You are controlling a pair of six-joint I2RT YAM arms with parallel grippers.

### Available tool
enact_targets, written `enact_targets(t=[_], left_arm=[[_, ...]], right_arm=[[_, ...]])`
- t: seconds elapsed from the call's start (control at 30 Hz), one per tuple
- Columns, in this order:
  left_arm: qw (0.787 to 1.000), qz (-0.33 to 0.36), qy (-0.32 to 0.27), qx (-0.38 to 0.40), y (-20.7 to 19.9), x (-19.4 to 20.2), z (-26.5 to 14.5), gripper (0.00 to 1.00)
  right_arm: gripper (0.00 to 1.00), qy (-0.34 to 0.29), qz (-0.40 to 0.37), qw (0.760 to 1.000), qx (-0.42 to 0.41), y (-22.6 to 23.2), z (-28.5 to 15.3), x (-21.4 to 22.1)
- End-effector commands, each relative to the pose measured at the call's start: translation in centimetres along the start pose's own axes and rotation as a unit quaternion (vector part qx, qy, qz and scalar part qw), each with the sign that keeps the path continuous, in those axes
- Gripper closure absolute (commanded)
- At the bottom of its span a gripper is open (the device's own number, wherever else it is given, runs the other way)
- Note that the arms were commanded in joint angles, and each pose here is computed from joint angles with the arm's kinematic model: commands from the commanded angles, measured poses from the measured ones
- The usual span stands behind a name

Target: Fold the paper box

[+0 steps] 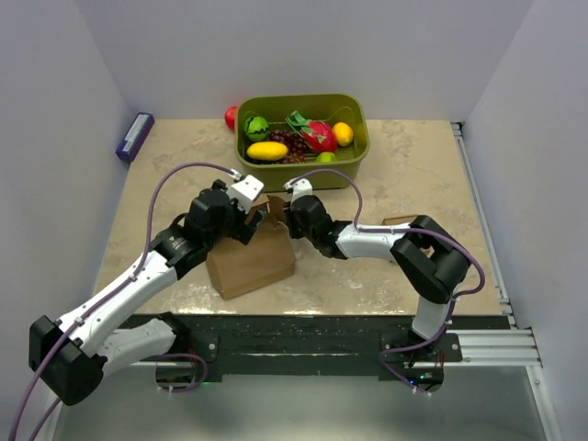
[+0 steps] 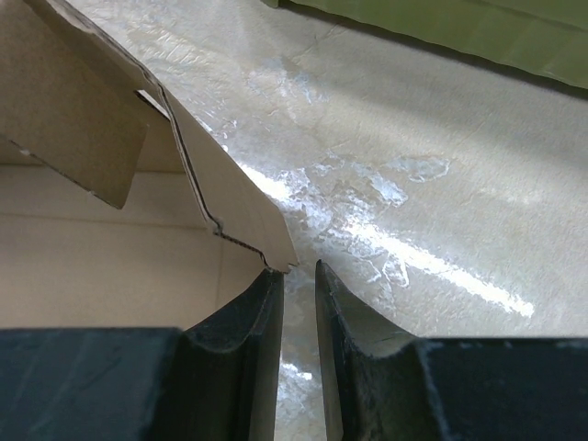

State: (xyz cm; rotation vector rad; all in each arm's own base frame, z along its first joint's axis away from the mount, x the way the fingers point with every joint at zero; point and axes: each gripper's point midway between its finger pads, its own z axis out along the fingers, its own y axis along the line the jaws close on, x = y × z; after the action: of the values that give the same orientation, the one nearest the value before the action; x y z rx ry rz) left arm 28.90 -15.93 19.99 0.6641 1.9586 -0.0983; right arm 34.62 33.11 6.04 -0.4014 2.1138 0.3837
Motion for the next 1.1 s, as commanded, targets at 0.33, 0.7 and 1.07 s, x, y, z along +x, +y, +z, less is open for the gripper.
enact_targets(t=[0.33, 0.7, 1.07], left_arm=[[0.992, 0.089, 0.078, -0.053, 2.0, 4.2, 2.1, 0.15], [0.987, 0.1, 0.103, -0.074, 2.5, 6.0, 3.0, 0.21], [0.984, 0.104, 0.127, -0.063, 1.9, 7.7, 3.7, 0.27]], right_arm=[[0.76, -0.027, 0.006, 1.0, -0.014, -0.1, -1.1, -2.0], [0.75, -0.026, 0.009, 0.999, -0.028, 0.5, -1.0, -2.1], [0.65, -0.033, -0.003, 0.999, -0.039, 0.9, -1.2, -2.8]])
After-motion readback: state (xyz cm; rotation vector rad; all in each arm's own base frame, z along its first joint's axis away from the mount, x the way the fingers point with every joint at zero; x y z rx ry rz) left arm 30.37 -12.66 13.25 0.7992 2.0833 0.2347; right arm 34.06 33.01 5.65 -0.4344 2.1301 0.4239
